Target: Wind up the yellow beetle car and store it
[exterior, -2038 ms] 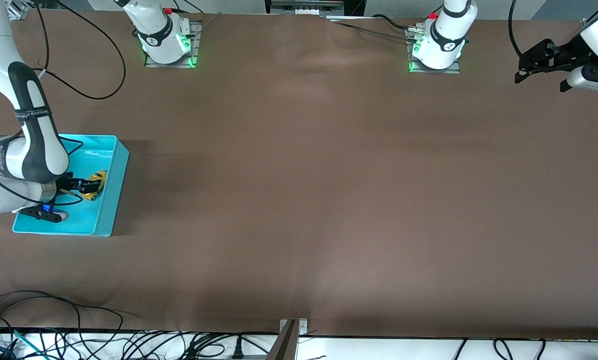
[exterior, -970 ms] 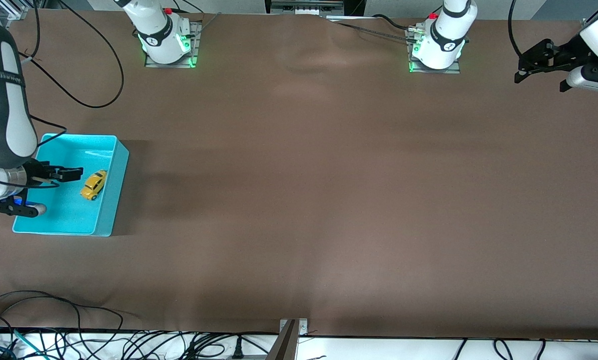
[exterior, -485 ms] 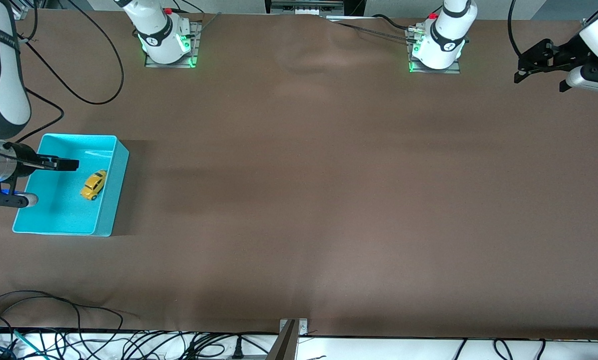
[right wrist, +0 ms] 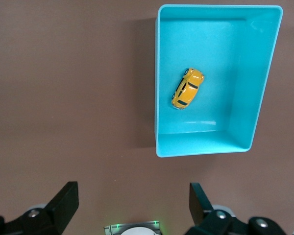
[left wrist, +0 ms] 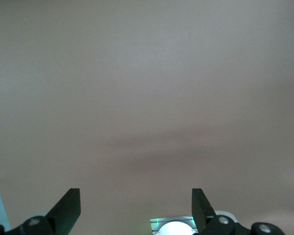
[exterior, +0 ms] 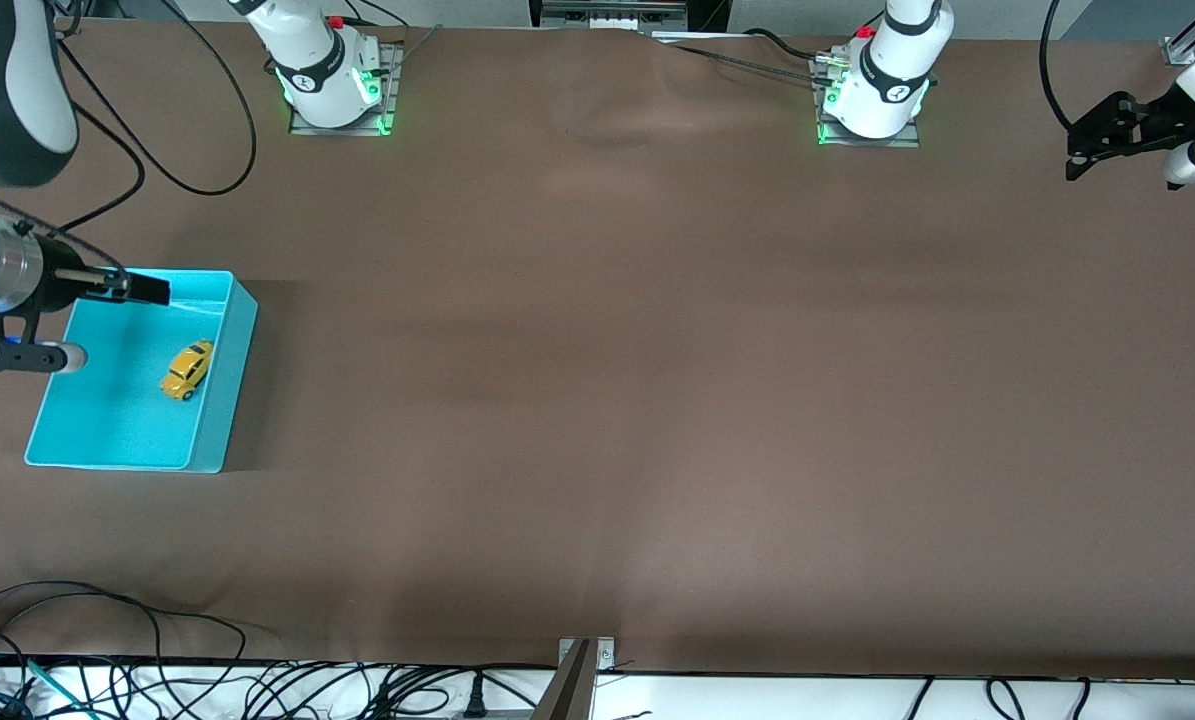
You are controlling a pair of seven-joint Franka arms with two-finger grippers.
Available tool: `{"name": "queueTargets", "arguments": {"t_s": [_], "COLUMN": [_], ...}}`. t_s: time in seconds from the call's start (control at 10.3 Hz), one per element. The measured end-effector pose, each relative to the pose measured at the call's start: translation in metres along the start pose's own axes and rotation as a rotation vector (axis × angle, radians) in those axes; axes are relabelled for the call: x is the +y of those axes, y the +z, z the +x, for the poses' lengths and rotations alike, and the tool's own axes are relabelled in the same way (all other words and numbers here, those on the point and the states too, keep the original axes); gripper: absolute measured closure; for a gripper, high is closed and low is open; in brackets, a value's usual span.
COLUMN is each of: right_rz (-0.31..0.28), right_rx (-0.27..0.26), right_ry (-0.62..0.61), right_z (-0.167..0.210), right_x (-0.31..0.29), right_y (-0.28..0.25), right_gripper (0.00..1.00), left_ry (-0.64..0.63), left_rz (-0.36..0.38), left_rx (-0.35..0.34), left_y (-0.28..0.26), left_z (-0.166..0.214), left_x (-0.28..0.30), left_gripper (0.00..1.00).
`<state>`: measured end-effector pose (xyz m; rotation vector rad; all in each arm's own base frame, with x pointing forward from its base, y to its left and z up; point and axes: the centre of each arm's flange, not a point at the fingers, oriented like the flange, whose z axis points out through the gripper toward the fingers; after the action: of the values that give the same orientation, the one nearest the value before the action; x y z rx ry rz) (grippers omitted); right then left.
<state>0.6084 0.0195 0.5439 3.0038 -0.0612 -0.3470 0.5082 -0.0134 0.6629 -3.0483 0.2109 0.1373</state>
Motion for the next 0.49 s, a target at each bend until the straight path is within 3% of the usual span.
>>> {"name": "queueTargets", "arguments": {"t_s": [0.49], "right_rz": [-0.034], "right_rx": [0.081], "right_ry": [-0.016], "right_z": [-0.043], "right_x": [-0.022], "right_y": [-0.053], "right_gripper": [0.00], "left_ry": [-0.030], "left_rz": [-0.039], "left_rx": [0.044], "left_y": [-0.006], "left_z": [-0.002], "left_x": [-0.013], "left_gripper": [0.00]}}
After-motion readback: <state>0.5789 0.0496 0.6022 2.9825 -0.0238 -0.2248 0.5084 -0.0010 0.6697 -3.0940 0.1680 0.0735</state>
